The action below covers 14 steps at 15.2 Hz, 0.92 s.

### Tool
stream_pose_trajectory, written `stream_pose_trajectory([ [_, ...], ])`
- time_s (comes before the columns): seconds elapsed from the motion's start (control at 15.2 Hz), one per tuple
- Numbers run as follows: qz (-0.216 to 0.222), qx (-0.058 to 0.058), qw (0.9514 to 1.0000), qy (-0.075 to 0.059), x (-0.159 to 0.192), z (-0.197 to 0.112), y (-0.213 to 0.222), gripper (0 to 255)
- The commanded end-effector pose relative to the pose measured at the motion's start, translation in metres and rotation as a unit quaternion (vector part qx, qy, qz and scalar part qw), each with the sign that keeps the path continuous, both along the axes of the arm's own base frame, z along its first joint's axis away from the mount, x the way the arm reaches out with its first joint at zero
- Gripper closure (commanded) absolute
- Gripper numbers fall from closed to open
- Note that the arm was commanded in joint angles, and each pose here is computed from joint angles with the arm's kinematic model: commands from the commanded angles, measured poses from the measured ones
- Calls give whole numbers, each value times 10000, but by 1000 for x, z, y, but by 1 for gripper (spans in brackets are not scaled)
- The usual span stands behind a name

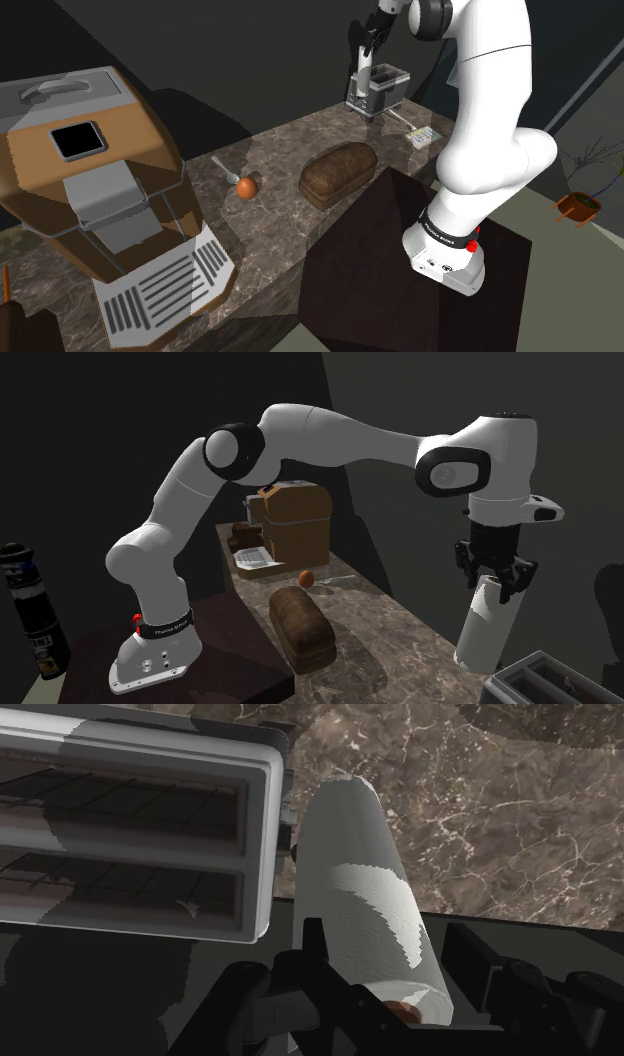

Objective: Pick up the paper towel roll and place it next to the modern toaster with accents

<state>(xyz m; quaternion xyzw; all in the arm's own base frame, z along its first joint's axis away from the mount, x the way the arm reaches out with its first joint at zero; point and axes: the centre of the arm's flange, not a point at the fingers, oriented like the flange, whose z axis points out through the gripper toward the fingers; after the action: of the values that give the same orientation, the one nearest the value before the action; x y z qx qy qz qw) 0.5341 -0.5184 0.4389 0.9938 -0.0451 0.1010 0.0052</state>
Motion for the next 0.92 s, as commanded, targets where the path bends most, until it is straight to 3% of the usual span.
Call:
stream_pose_trajectory([
  [0.0,0,-2,10000,-2,1,-11,0,255],
  [0.86,0,-2,10000,-2,1,-79,0,255],
])
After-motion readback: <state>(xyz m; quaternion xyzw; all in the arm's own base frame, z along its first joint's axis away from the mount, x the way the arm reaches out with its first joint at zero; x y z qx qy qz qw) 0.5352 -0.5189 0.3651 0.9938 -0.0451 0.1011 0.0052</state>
